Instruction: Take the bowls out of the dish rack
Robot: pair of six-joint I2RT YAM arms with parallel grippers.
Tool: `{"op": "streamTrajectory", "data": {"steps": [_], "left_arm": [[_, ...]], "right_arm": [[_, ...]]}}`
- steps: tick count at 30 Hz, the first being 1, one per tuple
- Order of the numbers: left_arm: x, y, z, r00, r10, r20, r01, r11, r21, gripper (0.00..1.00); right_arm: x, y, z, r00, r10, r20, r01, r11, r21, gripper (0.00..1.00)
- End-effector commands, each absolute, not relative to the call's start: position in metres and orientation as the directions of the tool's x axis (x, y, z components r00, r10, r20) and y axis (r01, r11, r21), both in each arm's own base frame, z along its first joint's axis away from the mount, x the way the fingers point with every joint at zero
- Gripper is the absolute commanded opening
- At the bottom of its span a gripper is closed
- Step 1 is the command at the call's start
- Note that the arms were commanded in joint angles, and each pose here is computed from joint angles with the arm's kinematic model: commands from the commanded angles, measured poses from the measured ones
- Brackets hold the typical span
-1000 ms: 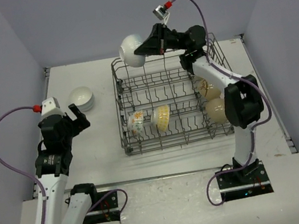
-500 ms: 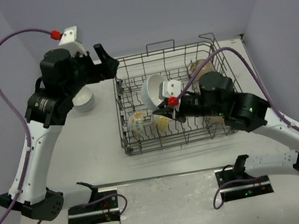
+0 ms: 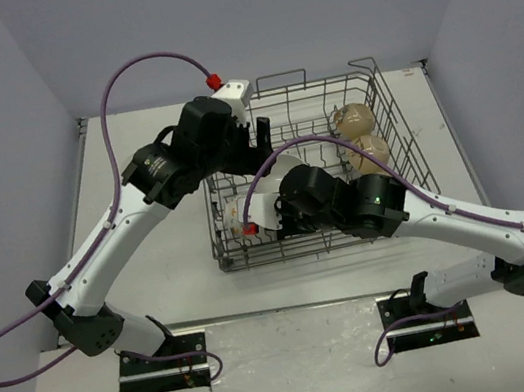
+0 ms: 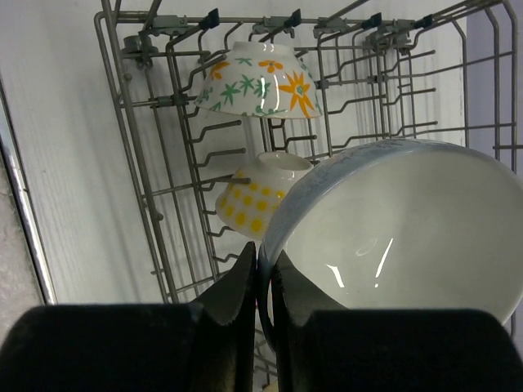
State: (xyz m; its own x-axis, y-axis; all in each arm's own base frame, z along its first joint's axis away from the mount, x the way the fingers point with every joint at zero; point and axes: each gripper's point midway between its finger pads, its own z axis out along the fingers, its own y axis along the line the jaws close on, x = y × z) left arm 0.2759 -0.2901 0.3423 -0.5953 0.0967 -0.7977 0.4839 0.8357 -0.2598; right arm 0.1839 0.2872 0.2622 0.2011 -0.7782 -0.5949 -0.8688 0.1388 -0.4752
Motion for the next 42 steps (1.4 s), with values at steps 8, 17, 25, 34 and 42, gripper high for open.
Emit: {"op": "streamTrajectory", "data": {"steps": [8, 17, 25, 34, 42], "left_arm": [[0.272, -0.279, 0.281, -0.645, 0.223, -0.731, 0.461, 0.876, -0.140, 0.66], [0.289, -0.258, 0.279, -0.637, 0.211, -0.742, 0.347, 0.937, -0.032, 0.00], [0.353, -0.154, 0.325, -0.565, -0.066, -0.822, 0.031, 0.994, -0.101, 0.00], [0.421, 0.030, 0.269, -0.519, -0.428, -0.740, -0.381, 0.891, -0.249, 0.00], [0.463, 0.054, 0.205, -0.580, -0.512, -0.633, -0.416, 0.855, -0.310, 0.00]], "right_arm": [[0.203, 0.289, 0.315, 0.255, -0.727, -0.638, -0.778, 0.238, -0.581, 0.00], [0.214, 0.289, 0.318, 0.242, -0.734, -0.635, -0.740, 0.284, -0.610, 0.00], [0.224, 0.269, 0.340, 0.170, -0.659, -0.733, -0.664, 0.473, -0.579, 0.99], [0.210, 0.230, 0.348, 0.092, -0.434, -0.896, -0.651, 0.655, -0.384, 0.99], [0.201, 0.234, 0.354, 0.117, -0.382, -0.917, -0.686, 0.637, -0.353, 0.99]]}}
